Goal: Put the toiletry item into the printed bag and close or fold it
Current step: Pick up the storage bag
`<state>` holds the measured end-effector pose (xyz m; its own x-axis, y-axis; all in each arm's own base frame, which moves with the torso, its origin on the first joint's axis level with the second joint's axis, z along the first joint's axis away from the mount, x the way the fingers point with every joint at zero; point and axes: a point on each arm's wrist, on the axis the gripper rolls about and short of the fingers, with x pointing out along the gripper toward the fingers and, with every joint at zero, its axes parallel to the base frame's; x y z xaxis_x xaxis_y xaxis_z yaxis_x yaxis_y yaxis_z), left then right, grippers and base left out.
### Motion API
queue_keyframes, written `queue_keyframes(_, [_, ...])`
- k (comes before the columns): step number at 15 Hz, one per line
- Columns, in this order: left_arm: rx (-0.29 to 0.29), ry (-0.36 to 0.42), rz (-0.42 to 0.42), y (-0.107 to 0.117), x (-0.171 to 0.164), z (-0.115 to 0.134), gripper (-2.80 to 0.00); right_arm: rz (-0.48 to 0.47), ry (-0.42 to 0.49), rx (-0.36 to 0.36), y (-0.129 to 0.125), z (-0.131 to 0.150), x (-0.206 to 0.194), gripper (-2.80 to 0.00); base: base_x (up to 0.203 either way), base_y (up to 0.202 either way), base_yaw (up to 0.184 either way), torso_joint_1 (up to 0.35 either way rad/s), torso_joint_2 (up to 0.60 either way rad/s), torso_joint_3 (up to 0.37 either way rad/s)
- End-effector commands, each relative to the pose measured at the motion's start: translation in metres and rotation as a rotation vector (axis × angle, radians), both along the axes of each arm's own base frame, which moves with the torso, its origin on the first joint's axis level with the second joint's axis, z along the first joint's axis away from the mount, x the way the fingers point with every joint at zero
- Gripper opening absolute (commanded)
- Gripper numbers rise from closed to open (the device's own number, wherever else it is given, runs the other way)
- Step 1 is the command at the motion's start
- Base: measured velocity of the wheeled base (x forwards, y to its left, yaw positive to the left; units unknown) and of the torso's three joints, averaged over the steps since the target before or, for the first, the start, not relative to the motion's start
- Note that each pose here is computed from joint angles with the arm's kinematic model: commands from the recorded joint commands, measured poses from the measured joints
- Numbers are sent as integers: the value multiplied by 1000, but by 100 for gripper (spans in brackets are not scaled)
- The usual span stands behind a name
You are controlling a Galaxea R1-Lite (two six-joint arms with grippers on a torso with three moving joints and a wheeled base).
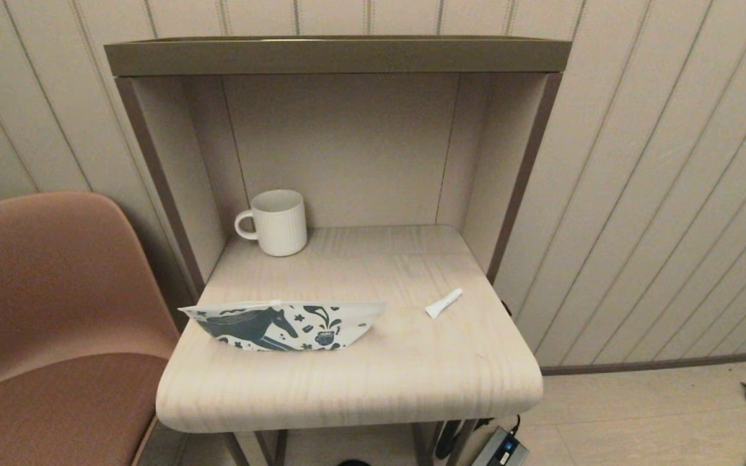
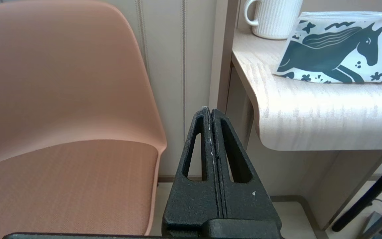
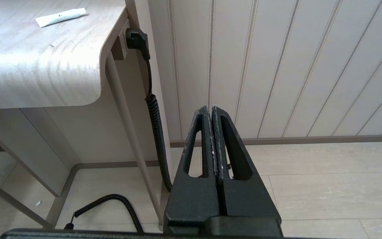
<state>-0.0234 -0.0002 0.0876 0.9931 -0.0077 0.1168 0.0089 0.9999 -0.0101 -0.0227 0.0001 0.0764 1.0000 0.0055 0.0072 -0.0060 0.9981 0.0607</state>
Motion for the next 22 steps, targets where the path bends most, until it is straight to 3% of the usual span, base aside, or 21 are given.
queue_keyframes(1, [0,-1,0,0,0,0,-280,1,3,1,0,0,0,-280,0,0,0,0,0,0])
queue_keyframes(5, [5,-6,2,0,0,0,-280,1,3,1,0,0,0,-280,0,0,0,0,0,0])
queue_keyframes(10, [83,-3,10,0,0,2,-280,1,1,-1,0,0,0,-280,0,0,0,0,0,0])
queue_keyframes(12, [80,-52,-2,0,-5,37,-280,1,3,-1,0,0,0,-280,0,0,0,0,0,0])
queue_keyframes(14, [36,-155,-47,-1,-12,108,-280,2,1,-6,0,0,0,-280,0,0,0,0,0,0])
queue_keyframes(16, [-23,-121,-166,-2,6,158,-280,2,-4,-6,0,0,0,-280,0,0,0,0,0,0])
queue_keyframes(17, [-60,-73,-279,-4,20,173,-280,2,-4,-6,0,0,0,-280,0,0,0,0,0,0])
queue_keyframes(19, [-124,77,-565,-14,52,184,-280,2,-4,-6,0,0,0,-280,0,0,0,0,0,0])
queue_keyframes(22, [-151,250,-829,-30,87,176,-280,2,-4,-6,0,0,0,-280,0,0,0,0,0,0])
